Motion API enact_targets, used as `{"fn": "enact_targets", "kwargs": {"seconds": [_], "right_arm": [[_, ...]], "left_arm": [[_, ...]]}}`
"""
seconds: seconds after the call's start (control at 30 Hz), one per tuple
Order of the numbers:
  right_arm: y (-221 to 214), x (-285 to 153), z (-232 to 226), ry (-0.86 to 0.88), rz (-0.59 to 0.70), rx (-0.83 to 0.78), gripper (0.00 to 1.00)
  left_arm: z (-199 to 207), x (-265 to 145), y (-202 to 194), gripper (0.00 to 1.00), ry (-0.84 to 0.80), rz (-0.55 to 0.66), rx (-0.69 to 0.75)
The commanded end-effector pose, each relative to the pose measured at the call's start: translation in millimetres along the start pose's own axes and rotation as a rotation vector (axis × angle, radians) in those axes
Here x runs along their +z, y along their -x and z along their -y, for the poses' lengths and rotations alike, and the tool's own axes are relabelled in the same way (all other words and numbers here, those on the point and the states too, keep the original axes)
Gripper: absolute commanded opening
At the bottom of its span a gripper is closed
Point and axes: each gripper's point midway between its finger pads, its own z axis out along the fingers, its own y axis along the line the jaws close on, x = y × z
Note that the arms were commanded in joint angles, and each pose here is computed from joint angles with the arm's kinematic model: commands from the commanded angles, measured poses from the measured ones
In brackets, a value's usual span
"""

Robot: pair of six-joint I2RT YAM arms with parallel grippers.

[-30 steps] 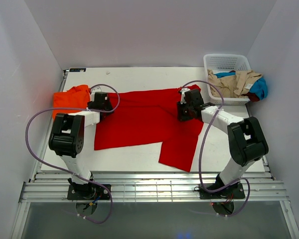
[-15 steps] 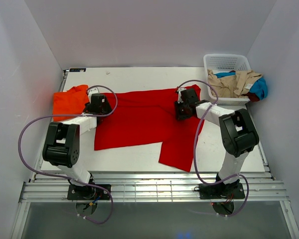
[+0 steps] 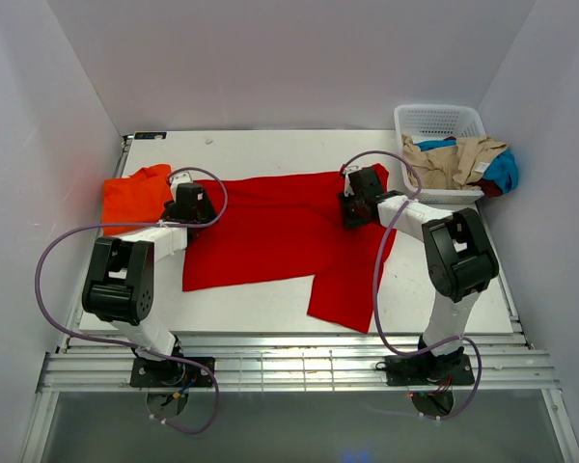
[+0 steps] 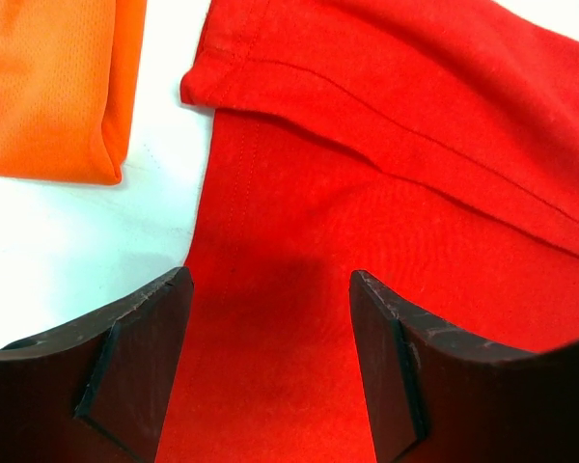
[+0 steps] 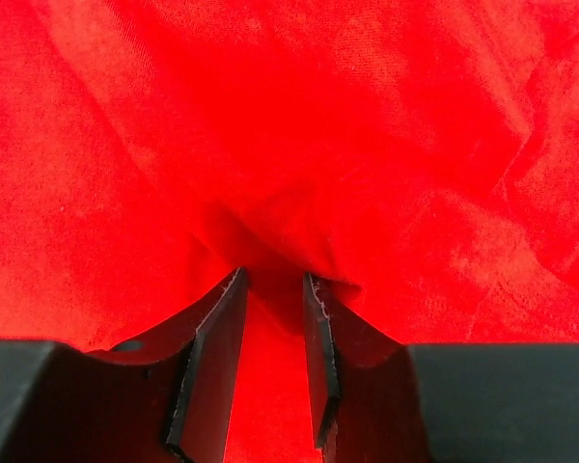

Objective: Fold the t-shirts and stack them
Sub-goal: Fold the flattened tshirt in 1/3 of the way

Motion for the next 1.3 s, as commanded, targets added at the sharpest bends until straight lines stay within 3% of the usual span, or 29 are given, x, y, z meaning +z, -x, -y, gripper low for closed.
{"fn": "enact_targets", "kwargs": {"seconds": [0.0, 0.2, 0.47, 0.7, 1.13, 1.27], "right_arm": [[17, 5, 4, -0.018, 0.038, -0.014, 0.36], [10, 10, 3, -0.015, 0.018, -0.017, 0.34], [13, 11, 3, -0.013, 0.016, -0.020, 0.09], [36, -14, 2, -0.012, 0.074, -0.023, 0.08], [76, -103, -18, 0.075, 0.212, -0.043, 0.08], [73, -105, -17, 0.071, 0.190, -0.050, 0.09]], "left_arm": [[2, -12, 20, 0.77, -0.018, 0.057, -0.025], [2, -16, 24, 0.77, -0.020, 0.070, -0.029], [1, -27, 36, 0.77, -0.024, 0.109, -0.049], [0, -30, 37, 0.77, -0.025, 0.113, -0.057], [3, -35, 39, 0.77, -0.046, 0.114, -0.078], [4, -38, 41, 0.77, -0.053, 0.117, -0.083]]}}
